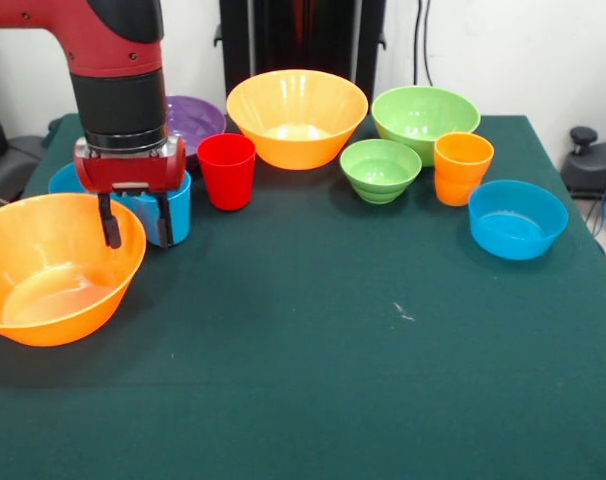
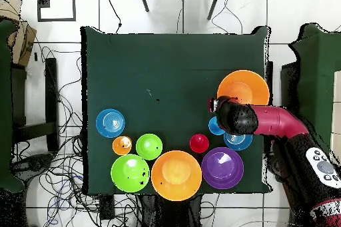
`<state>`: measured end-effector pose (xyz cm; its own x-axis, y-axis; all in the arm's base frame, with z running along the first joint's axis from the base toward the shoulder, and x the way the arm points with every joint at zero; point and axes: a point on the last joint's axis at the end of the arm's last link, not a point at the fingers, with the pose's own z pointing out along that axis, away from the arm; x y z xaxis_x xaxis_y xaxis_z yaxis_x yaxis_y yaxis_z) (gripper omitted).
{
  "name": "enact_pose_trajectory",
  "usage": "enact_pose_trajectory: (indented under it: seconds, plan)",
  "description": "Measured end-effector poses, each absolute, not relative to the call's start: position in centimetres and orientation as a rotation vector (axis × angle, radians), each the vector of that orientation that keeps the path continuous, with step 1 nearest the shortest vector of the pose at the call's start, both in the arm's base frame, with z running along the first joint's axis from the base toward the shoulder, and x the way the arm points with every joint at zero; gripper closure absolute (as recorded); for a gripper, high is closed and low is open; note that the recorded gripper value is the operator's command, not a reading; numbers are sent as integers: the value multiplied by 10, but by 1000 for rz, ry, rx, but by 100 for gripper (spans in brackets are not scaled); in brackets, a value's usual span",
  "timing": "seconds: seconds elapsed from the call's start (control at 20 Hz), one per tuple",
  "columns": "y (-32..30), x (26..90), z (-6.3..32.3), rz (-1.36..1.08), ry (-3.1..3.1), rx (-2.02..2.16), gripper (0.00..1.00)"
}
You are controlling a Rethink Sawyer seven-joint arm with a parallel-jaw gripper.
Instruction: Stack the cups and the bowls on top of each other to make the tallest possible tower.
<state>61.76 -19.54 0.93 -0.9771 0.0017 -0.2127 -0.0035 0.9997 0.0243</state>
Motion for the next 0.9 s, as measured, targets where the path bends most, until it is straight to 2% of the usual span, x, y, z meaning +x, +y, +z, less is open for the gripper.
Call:
enact_pose_trajectory:
  seconds: [0.9]
  plan:
    - [-183, 613, -5, 70, 2947, -11, 0]
